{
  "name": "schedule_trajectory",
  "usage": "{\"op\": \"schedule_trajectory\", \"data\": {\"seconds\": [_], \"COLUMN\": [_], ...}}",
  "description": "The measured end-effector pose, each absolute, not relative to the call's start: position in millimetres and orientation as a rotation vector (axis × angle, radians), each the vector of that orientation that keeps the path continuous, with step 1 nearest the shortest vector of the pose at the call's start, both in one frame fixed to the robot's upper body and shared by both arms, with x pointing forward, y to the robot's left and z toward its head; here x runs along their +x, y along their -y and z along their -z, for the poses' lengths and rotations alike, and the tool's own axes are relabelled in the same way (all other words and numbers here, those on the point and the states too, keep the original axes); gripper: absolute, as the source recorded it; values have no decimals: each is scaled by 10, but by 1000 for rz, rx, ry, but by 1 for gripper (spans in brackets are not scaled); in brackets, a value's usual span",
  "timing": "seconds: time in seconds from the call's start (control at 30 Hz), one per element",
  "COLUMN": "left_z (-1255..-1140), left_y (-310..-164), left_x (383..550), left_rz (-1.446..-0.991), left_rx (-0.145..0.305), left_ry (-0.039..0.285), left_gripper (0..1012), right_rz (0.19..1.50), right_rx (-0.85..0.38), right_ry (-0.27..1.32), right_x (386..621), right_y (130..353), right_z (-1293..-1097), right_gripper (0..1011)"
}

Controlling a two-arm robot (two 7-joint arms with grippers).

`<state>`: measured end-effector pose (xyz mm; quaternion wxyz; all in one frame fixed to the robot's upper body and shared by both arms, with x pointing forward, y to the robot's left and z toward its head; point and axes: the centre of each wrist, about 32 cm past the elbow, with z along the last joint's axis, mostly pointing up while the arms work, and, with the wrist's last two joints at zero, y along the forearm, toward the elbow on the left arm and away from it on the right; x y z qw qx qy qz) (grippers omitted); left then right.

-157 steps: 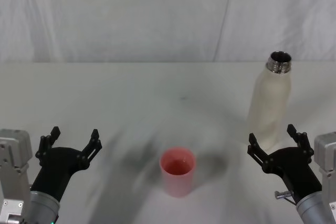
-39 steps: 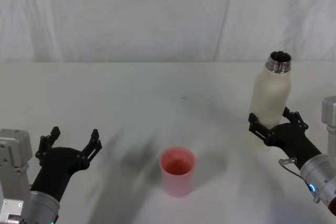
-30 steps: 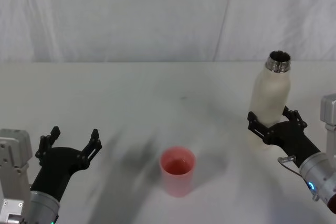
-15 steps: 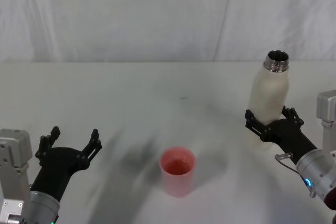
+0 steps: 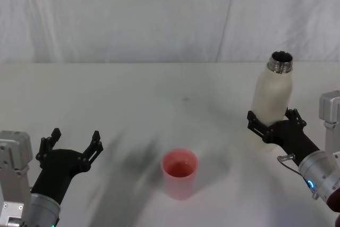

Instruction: Grasp the thermos with one hand and pour water into the cup lid.

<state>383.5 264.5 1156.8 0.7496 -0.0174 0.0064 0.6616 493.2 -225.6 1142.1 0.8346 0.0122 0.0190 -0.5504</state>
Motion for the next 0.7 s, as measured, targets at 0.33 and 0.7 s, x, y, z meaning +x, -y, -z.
{"op": "schedule_trajectory", "data": {"seconds": [0.33,0.7], "left_z": [-11568,-11568], "left_y": [-2646,-2645], "left_x": [3835,3835], "left_rz": [-1446,-1446], "left_rx": [-38,-38], "left_ry": [-14,-14], "left_gripper": [1001,1001], "right_rz": [1166,1166], "right_rx": [26,26], "right_ry": [-40,-40], "right_x": [4928,4925], "right_y": [2259,2262], "right_z": [-11423,-11424], "right_gripper": [980,953]}}
